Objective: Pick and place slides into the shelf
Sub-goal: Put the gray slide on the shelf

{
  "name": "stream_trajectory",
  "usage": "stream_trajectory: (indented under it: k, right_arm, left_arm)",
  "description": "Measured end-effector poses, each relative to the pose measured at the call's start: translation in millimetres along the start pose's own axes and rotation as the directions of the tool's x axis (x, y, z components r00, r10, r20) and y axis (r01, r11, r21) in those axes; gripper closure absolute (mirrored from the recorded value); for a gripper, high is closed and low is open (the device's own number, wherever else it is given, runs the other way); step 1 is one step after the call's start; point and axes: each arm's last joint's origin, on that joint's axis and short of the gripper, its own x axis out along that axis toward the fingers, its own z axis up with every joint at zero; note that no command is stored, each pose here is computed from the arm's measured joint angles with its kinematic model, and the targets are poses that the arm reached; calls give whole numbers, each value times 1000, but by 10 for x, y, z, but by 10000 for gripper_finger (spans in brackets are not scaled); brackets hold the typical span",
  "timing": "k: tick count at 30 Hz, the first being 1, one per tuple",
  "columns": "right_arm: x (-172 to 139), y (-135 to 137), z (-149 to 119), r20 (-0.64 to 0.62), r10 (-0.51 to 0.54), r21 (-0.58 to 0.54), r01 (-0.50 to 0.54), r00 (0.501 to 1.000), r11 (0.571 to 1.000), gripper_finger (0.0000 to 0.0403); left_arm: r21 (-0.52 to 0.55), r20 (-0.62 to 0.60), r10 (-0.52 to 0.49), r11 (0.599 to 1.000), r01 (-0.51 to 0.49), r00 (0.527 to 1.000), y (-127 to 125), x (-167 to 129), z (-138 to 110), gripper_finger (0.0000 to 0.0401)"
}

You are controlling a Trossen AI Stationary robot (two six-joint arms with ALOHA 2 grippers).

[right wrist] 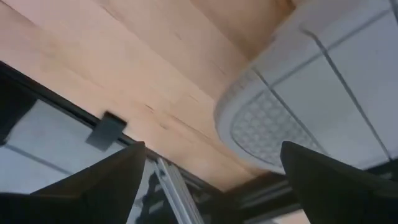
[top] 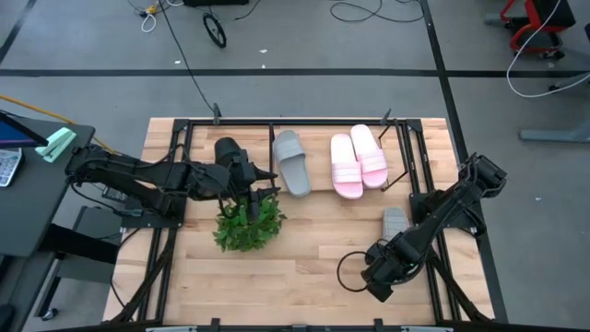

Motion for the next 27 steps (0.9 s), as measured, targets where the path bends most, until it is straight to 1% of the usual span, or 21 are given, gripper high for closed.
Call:
stream_trajectory:
  k: [2,4,7,11,15,18,21,25,27]
  right_arm:
    - [0,3,12,42,3,-1,-3,999,1000,23]
    - [-2,3,16,49,4,-3,-4,999,1000,23]
    - [-3,7,17,53,8,-41,-6,999,999,23]
    - [-4,-16,3,9,-13,-116,14,1000,993,23]
    - [-14,-43,-20,-55,-44,-141,35,998,989,23]
    - [-107,30,-57,-52,-10,-169,1,999,986,23]
    - [-264,115,-106,-7,10,-200,-11,1000,980,24]
    - [-451,258,-187,57,4,-289,13,998,957,29]
    - [-501,367,-244,79,11,-347,18,997,938,32]
  left_arm:
    - [2,-5,1,1000,-1,1000,1,0,-5,229]
    - [1,-4,1,1000,-1,1000,1,0,-4,229]
    - [1,-4,1,1000,-1,1000,1,0,-4,229]
    - [1,-4,1,1000,-1,1000,1,0,-5,229]
    - [2,-4,1,1000,-1,1000,1,0,-4,229]
    - [2,-4,1,1000,-1,1000,1,0,-4,229]
    - [6,-11,2,1000,-2,1000,2,0,-12,229]
    - [7,-17,9,1000,-9,1000,17,6,-16,229]
    - [9,-23,14,1000,-13,1000,28,10,-20,229]
